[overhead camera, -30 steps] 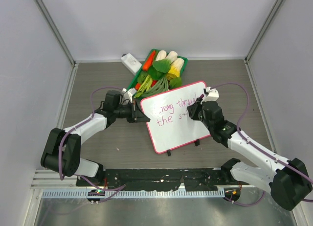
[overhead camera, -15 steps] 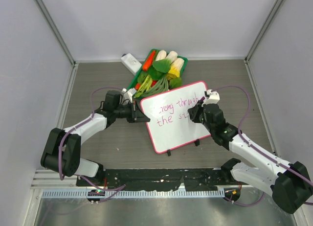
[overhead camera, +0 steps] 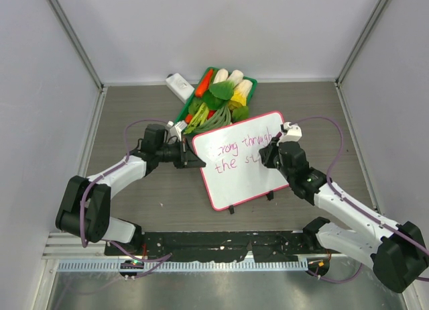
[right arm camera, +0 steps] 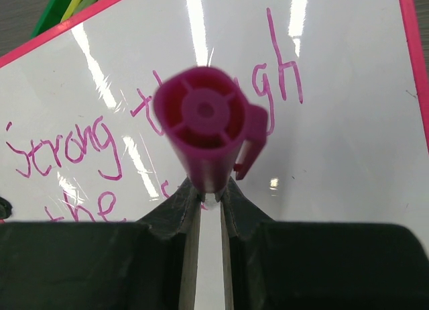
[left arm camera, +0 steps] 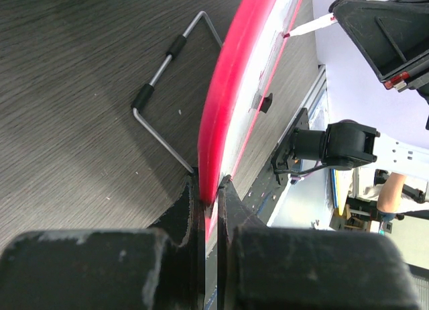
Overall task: Write a sentence on the whiteboard
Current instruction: Write with the whiteboard marker on the whiteboard.
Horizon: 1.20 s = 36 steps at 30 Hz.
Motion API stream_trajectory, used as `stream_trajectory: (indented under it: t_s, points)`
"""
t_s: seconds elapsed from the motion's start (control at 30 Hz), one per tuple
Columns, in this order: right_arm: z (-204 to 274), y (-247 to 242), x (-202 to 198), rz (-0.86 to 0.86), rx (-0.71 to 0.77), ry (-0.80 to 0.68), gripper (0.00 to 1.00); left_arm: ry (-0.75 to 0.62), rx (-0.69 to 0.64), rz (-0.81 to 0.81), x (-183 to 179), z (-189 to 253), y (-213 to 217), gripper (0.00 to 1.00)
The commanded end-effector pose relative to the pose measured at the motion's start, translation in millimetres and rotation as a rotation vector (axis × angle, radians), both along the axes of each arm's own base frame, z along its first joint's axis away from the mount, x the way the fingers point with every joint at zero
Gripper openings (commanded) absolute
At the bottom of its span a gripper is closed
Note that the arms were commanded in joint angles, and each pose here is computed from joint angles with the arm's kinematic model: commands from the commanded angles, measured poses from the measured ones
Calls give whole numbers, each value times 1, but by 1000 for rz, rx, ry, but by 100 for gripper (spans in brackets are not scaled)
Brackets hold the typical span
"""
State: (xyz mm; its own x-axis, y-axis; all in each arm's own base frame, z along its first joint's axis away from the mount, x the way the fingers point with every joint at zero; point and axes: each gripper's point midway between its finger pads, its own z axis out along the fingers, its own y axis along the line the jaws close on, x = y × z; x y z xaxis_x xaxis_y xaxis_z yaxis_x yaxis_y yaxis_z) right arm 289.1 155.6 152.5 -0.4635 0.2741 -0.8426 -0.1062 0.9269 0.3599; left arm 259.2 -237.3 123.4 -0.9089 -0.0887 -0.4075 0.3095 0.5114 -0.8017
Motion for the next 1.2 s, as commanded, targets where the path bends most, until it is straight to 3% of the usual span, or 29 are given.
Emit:
stream_trajectory:
  t_s: [0.0, 0.43, 1.17]
  points:
    - [27, -2, 15, -36, -7, -65, 1, -78, 129, 87, 19, -15, 18, 0]
    - [61, 7, 17, 0, 59, -147, 1, -78, 128, 86, 20, -15, 18, 0]
    - [59, 13, 11, 49, 61, -132, 1, -75, 131, 84, 19, -15, 18, 0]
